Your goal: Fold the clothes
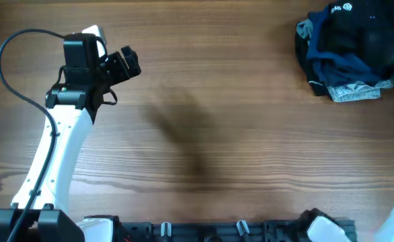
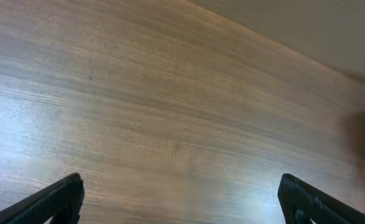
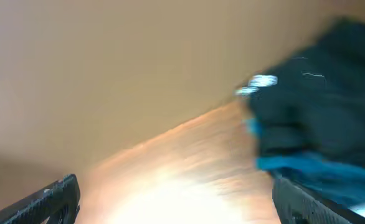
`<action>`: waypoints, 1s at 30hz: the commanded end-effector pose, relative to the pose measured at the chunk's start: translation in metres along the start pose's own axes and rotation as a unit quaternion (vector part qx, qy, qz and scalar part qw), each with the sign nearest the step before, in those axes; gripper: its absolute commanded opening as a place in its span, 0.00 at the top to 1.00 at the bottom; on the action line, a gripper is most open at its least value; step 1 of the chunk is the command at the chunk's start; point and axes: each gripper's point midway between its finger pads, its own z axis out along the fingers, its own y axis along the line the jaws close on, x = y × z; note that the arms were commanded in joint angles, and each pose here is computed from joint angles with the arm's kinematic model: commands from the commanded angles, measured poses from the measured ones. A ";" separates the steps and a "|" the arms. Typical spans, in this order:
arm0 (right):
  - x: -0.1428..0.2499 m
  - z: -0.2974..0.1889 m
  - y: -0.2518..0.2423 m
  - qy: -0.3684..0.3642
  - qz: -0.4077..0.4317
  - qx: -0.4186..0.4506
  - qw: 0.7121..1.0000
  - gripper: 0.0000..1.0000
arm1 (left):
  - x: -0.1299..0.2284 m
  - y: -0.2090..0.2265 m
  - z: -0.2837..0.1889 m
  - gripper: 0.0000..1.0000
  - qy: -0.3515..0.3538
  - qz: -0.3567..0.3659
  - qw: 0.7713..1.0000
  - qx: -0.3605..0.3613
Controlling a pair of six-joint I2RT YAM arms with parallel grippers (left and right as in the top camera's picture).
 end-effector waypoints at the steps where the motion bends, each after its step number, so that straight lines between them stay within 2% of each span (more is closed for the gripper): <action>1: 0.020 -0.009 0.054 0.011 -0.125 -0.008 0.992 0.01 | 0.002 0.004 0.002 0.00 0.004 0.005 1.000 -0.008; 2: 0.026 -0.012 0.051 0.015 -0.127 0.029 0.991 0.01 | 0.002 0.004 0.002 0.00 0.004 0.004 1.000 -0.008; 3: 0.039 -0.018 0.038 0.031 -0.129 0.110 0.985 0.01 | 0.002 0.004 0.002 0.00 0.004 0.005 1.000 -0.008; 5: 0.056 -0.022 0.033 0.057 -0.137 0.160 0.976 0.01 | 0.002 0.004 0.002 0.00 0.004 0.004 1.000 -0.008; 8: 0.094 -0.017 0.049 0.120 -0.103 0.140 0.977 0.01 | 0.002 0.004 0.002 0.00 0.004 0.004 1.000 -0.008; 11: 0.126 -0.008 0.077 0.181 -0.062 0.080 0.978 0.00 | 0.002 0.004 0.002 0.00 0.004 0.004 1.000 -0.008; 14: 0.135 -0.001 0.084 0.196 0.059 0.081 0.976 0.00 | 0.002 0.004 0.002 0.00 0.004 0.004 1.000 -0.008; 18: 0.138 0.007 0.078 0.206 0.062 0.089 0.972 0.01 | 0.002 0.004 0.002 0.00 0.004 0.004 1.000 -0.008; 19: 0.134 0.011 0.071 0.192 0.044 0.109 0.974 0.00 | 0.002 0.004 0.002 0.00 0.004 0.004 1.000 -0.008; 20: 0.127 0.012 0.076 0.179 -0.012 0.098 0.979 0.00 | 0.002 0.004 0.002 0.00 0.004 0.004 1.000 -0.008; 21: 0.119 0.015 0.089 0.165 -0.114 0.056 0.978 0.00 | 0.002 0.004 0.002 0.00 0.004 0.004 1.000 -0.008; 22: 0.112 0.019 0.104 0.147 -0.218 0.010 0.965 0.00 | 0.002 0.004 0.002 0.00 0.004 0.005 1.000 -0.008; 23: 0.109 0.019 0.114 0.127 -0.285 -0.019 0.950 0.00 | 0.002 0.004 0.002 0.00 0.004 0.004 1.000 -0.008; 26: 0.109 0.013 0.117 0.068 -0.316 -0.031 0.946 0.00 | 0.002 0.004 0.002 0.00 0.004 0.005 1.000 -0.008; 28: 0.125 0.010 0.111 0.004 -0.381 -0.048 0.923 0.00 | 0.002 0.004 0.002 0.00 0.004 0.004 1.000 -0.008; 30: 0.149 0.009 0.098 -0.033 -0.405 -0.055 0.912 0.00 | 0.002 0.004 0.002 0.00 0.004 0.005 1.000 -0.008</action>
